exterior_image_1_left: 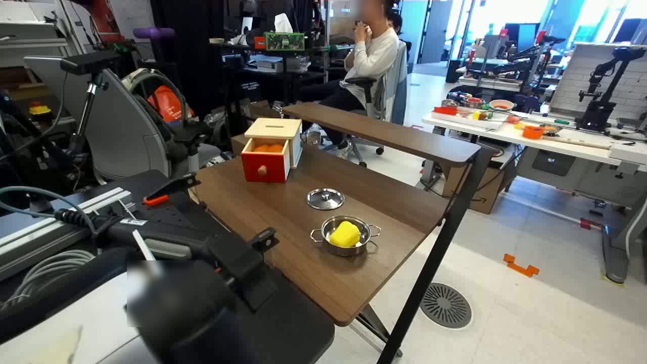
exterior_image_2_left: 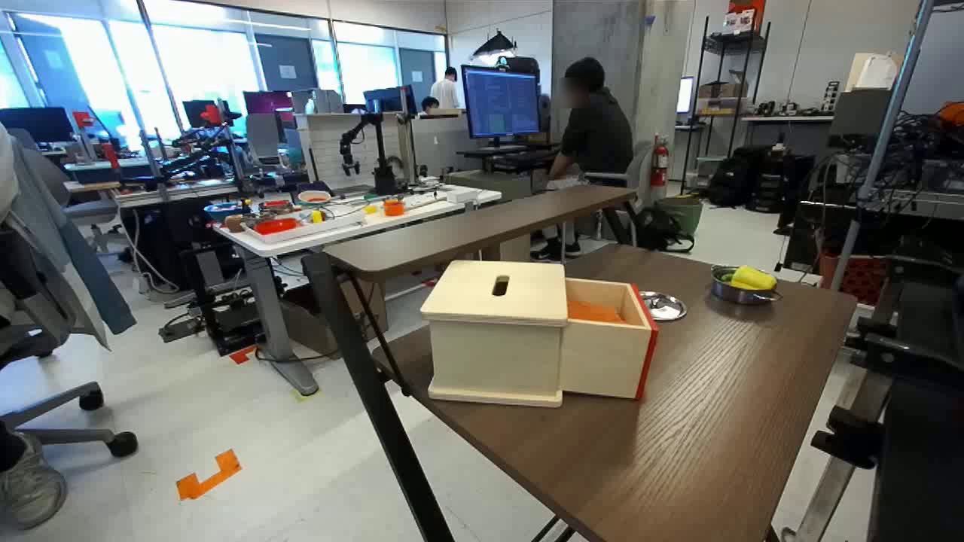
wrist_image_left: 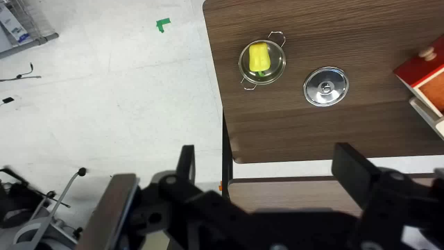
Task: Remove the yellow object from the pot.
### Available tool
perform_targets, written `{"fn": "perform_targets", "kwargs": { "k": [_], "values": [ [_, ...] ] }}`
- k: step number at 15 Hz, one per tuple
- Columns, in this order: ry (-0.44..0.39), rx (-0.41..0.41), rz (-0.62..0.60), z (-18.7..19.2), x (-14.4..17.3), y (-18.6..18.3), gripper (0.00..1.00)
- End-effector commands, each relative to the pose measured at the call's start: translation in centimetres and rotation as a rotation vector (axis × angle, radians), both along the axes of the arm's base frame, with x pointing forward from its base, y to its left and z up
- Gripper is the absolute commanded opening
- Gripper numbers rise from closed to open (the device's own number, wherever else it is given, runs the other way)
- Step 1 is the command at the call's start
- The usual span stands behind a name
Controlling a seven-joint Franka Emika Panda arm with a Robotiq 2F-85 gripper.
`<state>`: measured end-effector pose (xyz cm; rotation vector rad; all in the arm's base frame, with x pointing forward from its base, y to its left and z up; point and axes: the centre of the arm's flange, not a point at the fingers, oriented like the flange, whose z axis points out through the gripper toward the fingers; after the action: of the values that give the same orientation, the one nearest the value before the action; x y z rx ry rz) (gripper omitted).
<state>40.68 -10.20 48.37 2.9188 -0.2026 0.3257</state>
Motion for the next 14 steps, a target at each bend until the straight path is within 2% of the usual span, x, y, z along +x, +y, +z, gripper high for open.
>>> {"fn": "perform_targets", "kwargs": {
  "k": [1,3,7,14],
  "values": [
    [-0.002,0.0,0.0,0.1,0.0,0.0,1.0],
    [-0.022,-0.004,-0.017,-0.9,0.6,-0.5,1.0],
    [0.003,0.007,-0.049,-3.9,2.4,-2.0,1.0],
    [0.08,0.048,-0.073,-12.6,5.2,-4.4,1.0]
  ]
}}
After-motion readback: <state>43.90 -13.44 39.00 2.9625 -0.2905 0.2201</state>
